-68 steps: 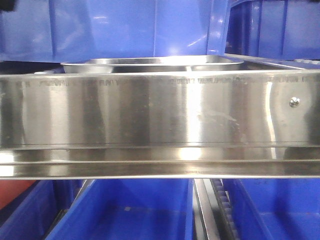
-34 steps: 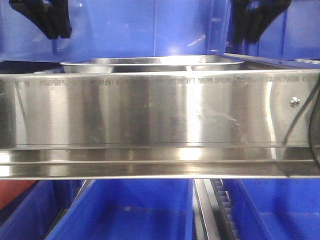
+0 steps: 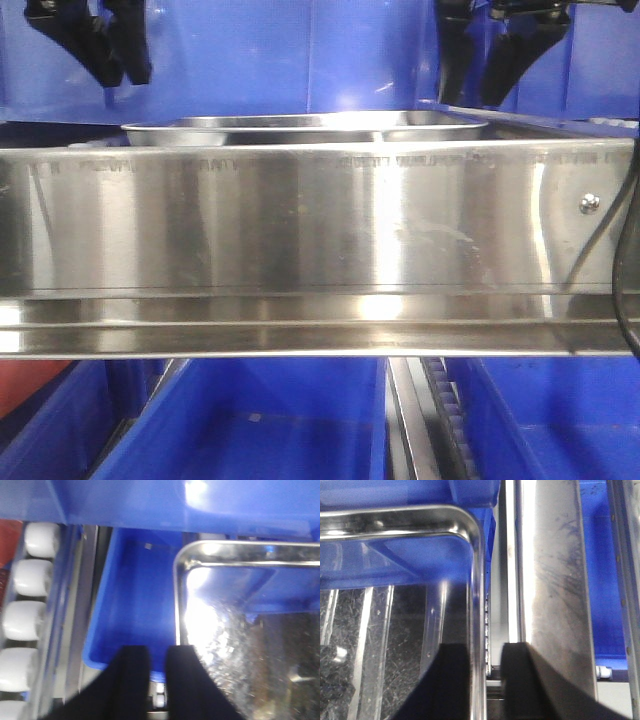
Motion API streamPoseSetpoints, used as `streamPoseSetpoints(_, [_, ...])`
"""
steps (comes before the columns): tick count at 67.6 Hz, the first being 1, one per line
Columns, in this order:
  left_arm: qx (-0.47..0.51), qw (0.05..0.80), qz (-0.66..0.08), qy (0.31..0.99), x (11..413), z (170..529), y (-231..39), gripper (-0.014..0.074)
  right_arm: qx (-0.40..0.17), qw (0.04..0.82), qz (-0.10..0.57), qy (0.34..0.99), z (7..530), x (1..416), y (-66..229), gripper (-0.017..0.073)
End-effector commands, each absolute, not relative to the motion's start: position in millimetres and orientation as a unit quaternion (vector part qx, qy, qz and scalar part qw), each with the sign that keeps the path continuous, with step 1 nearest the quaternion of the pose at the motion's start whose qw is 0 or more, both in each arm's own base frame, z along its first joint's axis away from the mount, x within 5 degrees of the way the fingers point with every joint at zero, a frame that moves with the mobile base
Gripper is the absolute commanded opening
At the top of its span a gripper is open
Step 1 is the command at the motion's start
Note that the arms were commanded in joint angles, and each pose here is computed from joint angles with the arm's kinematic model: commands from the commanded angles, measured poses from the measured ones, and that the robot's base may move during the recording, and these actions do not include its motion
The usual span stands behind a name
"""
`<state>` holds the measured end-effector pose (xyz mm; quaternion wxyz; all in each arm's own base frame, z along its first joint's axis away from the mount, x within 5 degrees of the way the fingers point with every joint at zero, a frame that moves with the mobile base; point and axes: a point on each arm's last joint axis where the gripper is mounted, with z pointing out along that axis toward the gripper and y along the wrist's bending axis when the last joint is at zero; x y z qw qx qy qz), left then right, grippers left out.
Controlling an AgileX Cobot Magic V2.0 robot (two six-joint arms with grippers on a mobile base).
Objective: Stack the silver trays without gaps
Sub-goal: 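Lower both grippers onto opposite rims of the small silver tray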
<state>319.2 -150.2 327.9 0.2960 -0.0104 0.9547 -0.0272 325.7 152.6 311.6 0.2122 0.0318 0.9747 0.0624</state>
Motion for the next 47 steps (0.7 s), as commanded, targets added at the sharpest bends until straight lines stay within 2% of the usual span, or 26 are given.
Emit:
streamPoseSetpoints(1, [-0.013,0.298,-0.038,0.954,319.4,329.3,-153.4,0.0171,0.028,0.221,0.064,0.973,312.2,329.2,154.5,0.013])
streamPoseSetpoints(9, [-0.013,0.294,-0.036,0.955,320.9,326.3,-154.3,0.0218,0.031,0.209,0.067,0.975,306.4,331.1,156.8,0.013])
streamPoseSetpoints(47, [-0.007,0.269,-0.035,0.963,324.8,296.4,-159.0,0.0213,0.03,0.201,0.075,0.976,296.4,336.3,161.7,0.013])
